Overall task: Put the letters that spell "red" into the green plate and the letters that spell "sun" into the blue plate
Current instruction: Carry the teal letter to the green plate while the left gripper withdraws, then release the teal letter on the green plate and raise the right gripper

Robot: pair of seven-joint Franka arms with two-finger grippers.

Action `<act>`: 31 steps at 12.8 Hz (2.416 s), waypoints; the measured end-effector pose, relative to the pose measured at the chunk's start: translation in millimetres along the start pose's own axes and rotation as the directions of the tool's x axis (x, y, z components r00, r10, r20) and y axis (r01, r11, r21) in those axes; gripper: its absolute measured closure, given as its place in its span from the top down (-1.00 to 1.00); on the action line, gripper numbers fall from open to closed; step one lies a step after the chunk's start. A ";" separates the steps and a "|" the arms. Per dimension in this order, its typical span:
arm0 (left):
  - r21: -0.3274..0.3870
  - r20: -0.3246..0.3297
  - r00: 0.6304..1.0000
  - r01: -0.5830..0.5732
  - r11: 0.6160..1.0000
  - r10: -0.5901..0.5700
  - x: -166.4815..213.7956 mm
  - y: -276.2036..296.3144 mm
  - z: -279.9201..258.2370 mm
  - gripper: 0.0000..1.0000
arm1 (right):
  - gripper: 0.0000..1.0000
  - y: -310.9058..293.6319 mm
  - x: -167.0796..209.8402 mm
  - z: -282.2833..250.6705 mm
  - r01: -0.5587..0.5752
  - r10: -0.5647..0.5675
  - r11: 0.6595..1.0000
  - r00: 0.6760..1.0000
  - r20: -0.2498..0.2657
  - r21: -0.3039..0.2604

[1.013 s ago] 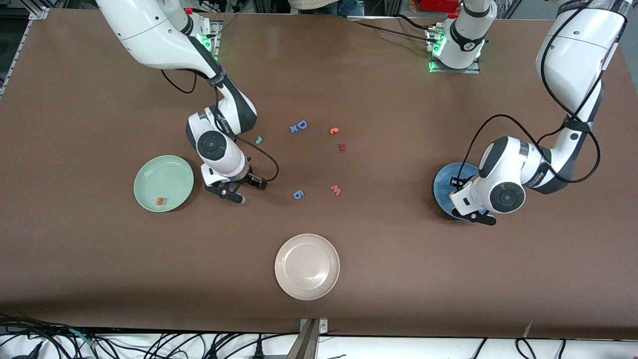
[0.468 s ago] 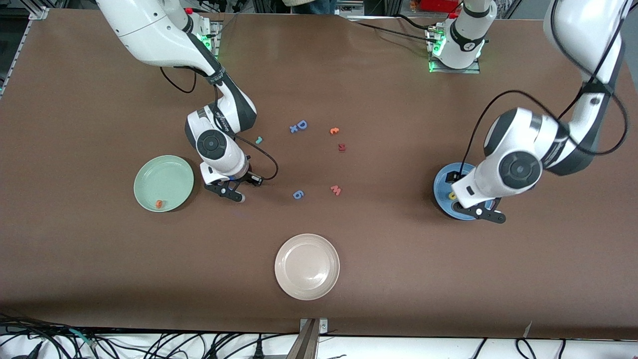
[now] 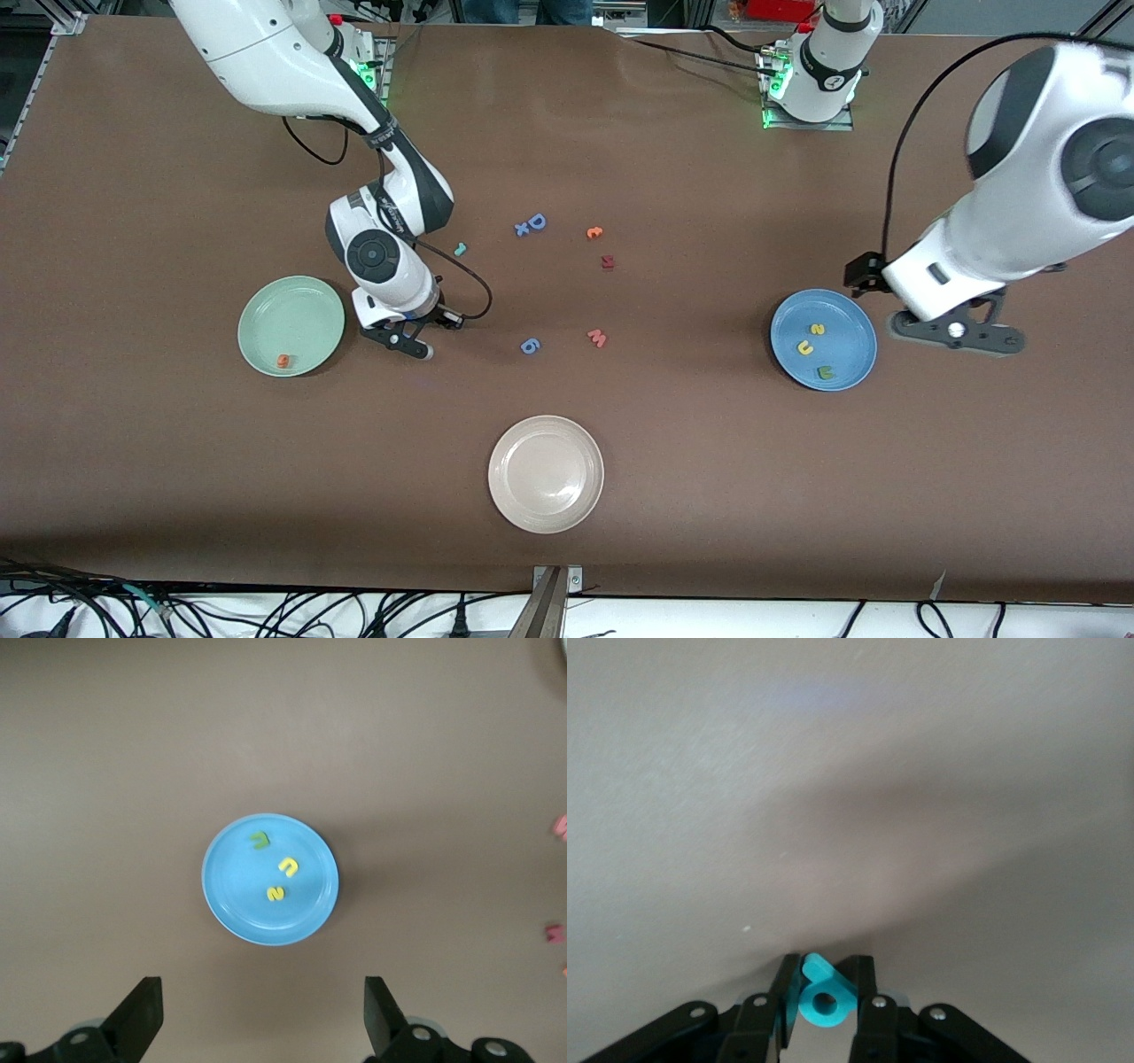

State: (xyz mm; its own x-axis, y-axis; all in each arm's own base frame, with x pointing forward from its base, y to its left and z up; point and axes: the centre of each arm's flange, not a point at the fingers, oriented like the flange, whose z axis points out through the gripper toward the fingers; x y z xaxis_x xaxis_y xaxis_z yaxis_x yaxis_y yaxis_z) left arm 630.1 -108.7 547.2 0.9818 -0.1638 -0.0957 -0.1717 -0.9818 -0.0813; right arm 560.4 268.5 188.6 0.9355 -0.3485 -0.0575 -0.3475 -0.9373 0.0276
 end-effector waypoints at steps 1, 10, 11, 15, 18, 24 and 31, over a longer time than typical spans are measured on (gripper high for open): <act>0.013 -0.018 1.000 0.021 1.000 -0.021 -2.9 -7.9 -11.0 1.00 | -0.41 15.8 13.1 -16.2 0.020 -0.020 1.000 1.000 0.007 -0.017; -0.107 -0.105 0.977 0.173 0.979 -0.184 -86.3 -46.9 -56.6 1.00 | -0.41 216.6 119.4 -85.3 0.214 -0.212 0.976 0.976 0.049 -0.041; -0.099 -0.104 0.982 0.149 0.984 -0.159 -97.0 -43.6 -59.8 1.00 | -0.41 223.1 119.4 -81.6 0.215 -0.212 0.976 0.976 0.056 -0.048; -0.088 -0.071 0.994 0.072 0.993 -0.078 -103.7 -44.6 -46.3 1.00 | 0.38 217.4 115.2 -80.6 0.214 -0.211 0.976 0.976 0.058 -0.049; -0.089 -0.038 0.998 0.051 0.995 -0.054 -100.8 -39.8 -35.3 1.00 | 0.82 196.2 105.9 -84.3 0.165 -0.162 0.985 0.986 0.047 -0.053; -0.087 -0.009 0.999 0.041 0.995 -0.042 -103.2 -42.0 -32.9 1.00 | 0.83 82.3 32.8 -73.5 -0.044 0.044 0.998 0.999 -0.006 -0.055; -0.085 -0.009 0.999 0.037 0.996 -0.038 -103.3 -39.8 -33.4 1.00 | 0.83 33.3 -33.4 -26.5 -0.221 0.222 0.975 0.975 -0.021 0.034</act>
State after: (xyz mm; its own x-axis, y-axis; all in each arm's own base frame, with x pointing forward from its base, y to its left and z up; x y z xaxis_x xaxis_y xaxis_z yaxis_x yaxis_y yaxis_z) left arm 538.3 -55.9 593.4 0.9883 -0.1277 -0.0840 -0.1281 -0.9918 0.0003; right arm 519.2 249.1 217.9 0.8364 -0.5474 -0.0291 -0.5475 -0.8368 0.0054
